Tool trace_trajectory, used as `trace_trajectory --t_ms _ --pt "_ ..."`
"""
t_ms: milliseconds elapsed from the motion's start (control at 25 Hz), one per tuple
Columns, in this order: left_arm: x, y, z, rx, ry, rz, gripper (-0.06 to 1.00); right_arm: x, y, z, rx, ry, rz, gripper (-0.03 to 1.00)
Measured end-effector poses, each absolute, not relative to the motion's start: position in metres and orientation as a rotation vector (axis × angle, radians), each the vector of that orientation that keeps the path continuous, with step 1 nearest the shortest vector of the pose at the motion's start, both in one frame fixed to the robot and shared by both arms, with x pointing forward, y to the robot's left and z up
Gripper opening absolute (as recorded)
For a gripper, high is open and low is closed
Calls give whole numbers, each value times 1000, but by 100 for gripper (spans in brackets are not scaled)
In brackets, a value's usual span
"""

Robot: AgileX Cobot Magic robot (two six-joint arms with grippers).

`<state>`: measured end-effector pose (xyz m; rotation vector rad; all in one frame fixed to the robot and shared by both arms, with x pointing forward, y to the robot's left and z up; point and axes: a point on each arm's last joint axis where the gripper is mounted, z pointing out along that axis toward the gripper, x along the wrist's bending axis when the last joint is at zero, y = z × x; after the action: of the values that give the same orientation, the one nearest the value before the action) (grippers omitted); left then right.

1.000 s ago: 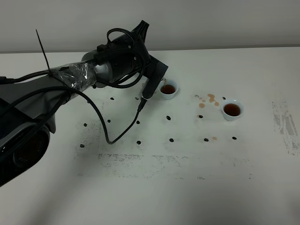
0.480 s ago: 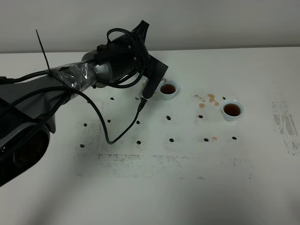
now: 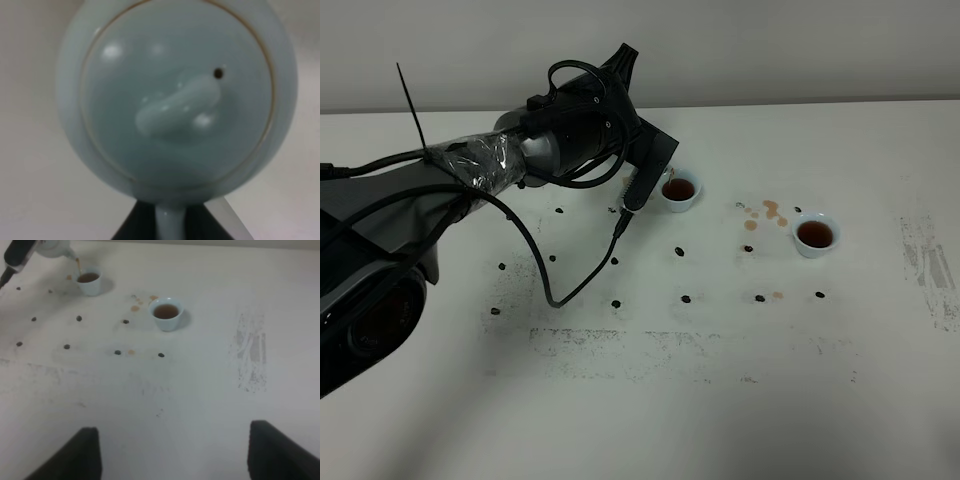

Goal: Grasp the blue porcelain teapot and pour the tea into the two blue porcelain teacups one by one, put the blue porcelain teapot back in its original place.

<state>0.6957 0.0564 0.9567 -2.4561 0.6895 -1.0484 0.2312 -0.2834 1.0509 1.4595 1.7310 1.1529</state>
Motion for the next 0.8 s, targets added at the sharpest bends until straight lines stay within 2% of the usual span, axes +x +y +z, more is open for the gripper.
trace_trajectory --t_ms 640,800 --pt "691 55 953 -2597 566 -1019 4 231 -283 1051 1460 1731 1153 59" --pt "686 55 969 -2698 398 -1062 4 231 -283 1051 1460 1731 1153 59"
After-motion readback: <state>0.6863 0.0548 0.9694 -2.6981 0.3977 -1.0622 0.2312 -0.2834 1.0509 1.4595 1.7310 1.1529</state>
